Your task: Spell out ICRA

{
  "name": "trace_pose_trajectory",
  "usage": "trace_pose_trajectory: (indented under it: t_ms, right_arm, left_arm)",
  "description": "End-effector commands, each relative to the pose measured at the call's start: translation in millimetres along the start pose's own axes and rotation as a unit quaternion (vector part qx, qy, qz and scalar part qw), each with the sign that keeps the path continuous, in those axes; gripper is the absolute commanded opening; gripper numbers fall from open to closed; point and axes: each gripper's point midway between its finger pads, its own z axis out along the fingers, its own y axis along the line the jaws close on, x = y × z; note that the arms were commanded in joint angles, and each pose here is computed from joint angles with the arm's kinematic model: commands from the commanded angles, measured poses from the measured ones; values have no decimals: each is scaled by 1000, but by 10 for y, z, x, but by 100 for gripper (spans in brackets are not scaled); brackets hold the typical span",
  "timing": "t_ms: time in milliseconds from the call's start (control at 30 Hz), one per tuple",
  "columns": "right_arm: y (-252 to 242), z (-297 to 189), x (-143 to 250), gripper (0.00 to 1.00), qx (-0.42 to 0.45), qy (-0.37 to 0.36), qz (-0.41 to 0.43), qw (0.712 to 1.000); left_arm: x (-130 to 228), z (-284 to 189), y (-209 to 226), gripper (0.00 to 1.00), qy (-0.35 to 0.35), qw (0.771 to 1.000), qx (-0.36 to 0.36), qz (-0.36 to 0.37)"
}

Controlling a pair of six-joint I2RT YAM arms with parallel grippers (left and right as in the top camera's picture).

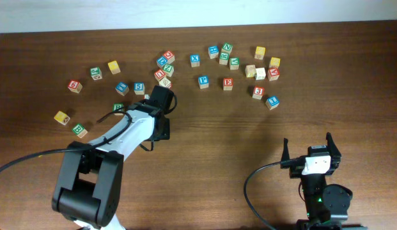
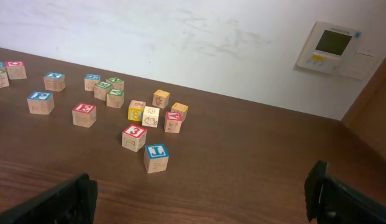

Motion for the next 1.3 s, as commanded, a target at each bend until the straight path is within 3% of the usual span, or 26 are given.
trace_pose_trajectory:
  t_ms: [0,1267]
  right_arm:
    - [19,1,20,98,-5,1,2,1000]
    - [19,1,20,98,-5,1,2,1000]
  left_arm:
    - [21,39,61,0,4,1000,-13,-8]
    - [19,38,86,0,3,1000,-21,-8]
